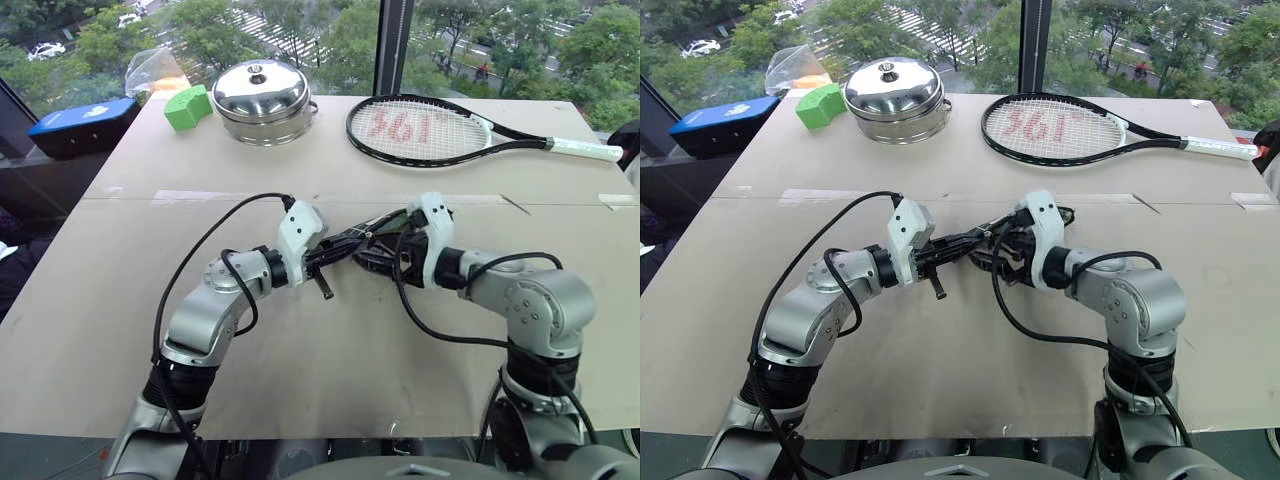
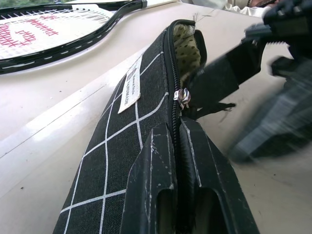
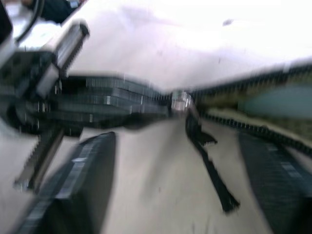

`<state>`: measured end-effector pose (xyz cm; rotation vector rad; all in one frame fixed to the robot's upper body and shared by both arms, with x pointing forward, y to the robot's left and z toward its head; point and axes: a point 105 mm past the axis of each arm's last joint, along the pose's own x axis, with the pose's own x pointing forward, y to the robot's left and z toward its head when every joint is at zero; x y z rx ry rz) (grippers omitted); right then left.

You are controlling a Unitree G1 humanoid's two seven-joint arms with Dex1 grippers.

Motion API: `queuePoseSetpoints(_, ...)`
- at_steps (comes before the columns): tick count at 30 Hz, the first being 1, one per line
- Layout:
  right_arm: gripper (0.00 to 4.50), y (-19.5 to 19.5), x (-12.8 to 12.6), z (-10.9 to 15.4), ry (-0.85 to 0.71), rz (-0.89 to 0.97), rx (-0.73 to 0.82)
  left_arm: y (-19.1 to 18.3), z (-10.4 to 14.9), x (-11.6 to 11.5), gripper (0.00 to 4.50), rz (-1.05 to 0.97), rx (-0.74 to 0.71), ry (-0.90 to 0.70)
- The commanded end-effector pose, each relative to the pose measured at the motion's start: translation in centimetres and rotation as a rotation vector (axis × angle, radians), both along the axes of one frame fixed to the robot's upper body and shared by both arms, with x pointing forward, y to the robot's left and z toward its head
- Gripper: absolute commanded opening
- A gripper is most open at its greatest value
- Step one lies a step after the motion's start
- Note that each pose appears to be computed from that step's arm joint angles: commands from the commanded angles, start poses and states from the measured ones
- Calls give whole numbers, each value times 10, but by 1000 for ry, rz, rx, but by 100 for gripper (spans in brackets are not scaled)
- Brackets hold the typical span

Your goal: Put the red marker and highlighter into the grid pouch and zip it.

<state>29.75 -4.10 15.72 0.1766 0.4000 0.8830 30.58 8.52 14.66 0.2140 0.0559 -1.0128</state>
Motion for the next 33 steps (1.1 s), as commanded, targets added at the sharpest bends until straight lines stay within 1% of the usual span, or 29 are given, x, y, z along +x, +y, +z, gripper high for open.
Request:
queuePoseSetpoints(1,325,2,3,13,-54,7,59,-1,15,-3,0,-15,-10,-49)
queuePoseSetpoints(5,325,5,5,12,-48,19,77,1,15,-5,0,-12,-8,-47)
queuePoseSetpoints(7,269,6,5,10,-43,26,71,1,15,-5,0,-10,-7,-46)
queuePoseSetpoints(9,177,8,6,7,-37,32,63,1,15,-7,0,-10,-9,-45)
queuePoseSetpoints(10,139,9,6,6,-36,36,61,1,15,-7,0,-10,-9,-44)
queuePoseSetpoints(11,79,10,5,6,-36,39,61,1,15,-8,0,-10,-10,-44)
queuePoseSetpoints(13,5,11,5,5,-34,43,61,1,16,-8,0,-8,-10,-43)
queuePoseSetpoints(20,5,10,8,4,-35,35,60,2,17,-9,0,-5,-10,-42)
queuePoseSetpoints(24,5,1,10,5,-49,-2,48,4,17,-8,0,0,-9,-43)
queuePoseSetpoints(27,5,-18,14,4,-62,-73,3,5,16,-7,0,9,-6,-44)
queuePoseSetpoints(33,5,-68,27,7,-111,-262,-145,7,15,-8,0,11,-2,-40)
